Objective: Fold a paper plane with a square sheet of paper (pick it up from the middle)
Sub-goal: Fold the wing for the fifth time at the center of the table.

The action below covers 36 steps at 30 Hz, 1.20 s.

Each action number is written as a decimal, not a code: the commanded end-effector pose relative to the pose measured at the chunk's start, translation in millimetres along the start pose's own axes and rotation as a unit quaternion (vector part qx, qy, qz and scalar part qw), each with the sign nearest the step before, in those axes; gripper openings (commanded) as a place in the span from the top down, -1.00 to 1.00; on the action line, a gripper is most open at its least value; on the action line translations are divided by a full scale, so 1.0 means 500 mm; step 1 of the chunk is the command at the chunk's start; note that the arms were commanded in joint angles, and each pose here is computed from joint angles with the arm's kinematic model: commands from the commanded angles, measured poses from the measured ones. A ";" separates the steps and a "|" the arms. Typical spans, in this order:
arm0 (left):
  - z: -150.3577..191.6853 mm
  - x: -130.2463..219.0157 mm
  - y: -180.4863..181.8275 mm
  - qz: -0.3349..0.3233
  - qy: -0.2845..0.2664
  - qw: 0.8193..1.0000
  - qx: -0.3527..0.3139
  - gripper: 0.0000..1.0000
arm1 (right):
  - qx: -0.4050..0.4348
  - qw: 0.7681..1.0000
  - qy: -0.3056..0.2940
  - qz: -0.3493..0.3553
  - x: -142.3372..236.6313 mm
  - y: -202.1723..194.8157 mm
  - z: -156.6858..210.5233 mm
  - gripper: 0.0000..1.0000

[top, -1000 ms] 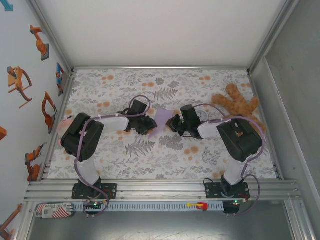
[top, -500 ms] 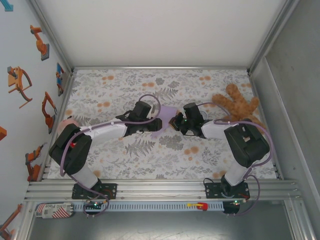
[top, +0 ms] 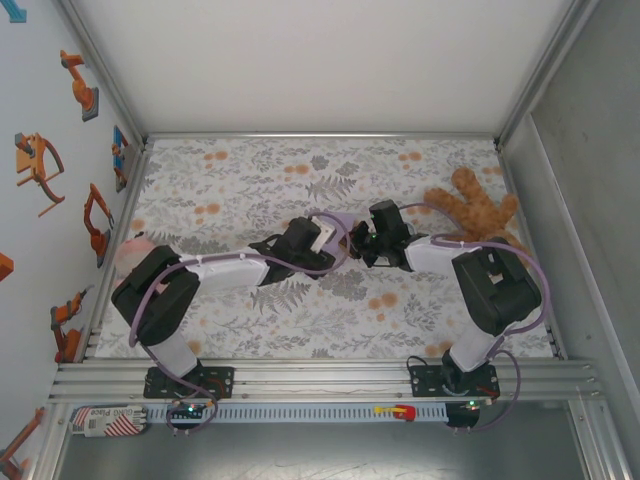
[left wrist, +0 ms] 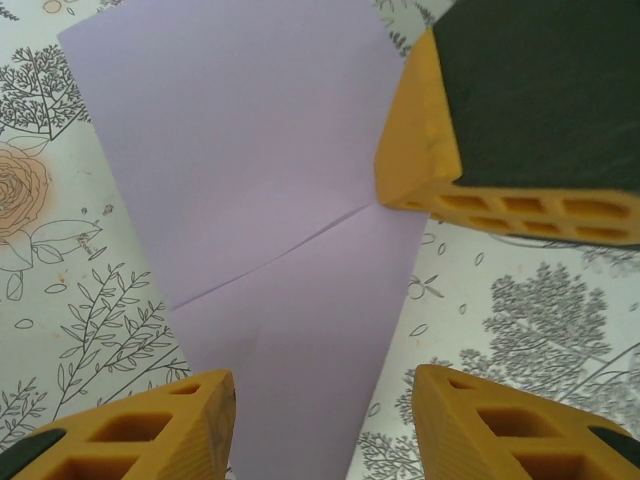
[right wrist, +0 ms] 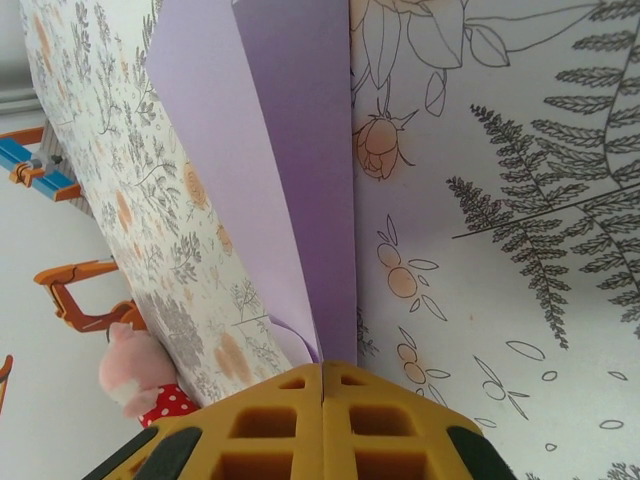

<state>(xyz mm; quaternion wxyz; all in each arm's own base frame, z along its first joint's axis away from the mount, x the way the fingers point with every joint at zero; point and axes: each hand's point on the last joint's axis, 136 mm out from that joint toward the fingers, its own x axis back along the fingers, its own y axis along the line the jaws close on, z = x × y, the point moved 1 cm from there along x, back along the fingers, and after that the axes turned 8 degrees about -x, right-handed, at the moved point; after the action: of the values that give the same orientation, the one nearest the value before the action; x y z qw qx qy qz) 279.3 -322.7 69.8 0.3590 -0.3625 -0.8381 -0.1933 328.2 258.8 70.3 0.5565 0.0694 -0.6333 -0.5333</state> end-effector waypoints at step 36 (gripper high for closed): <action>0.036 -0.060 -0.005 -0.018 0.018 0.996 -0.082 0.56 | -0.035 0.999 0.036 0.003 -0.015 0.014 -0.004 0.75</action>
<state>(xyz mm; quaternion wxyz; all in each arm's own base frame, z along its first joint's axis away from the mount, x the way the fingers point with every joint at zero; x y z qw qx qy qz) 286.3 -325.3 43.4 0.3368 -0.3655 -0.8248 -0.2695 331.9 264.2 66.8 0.5804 0.0646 -0.5949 -0.5523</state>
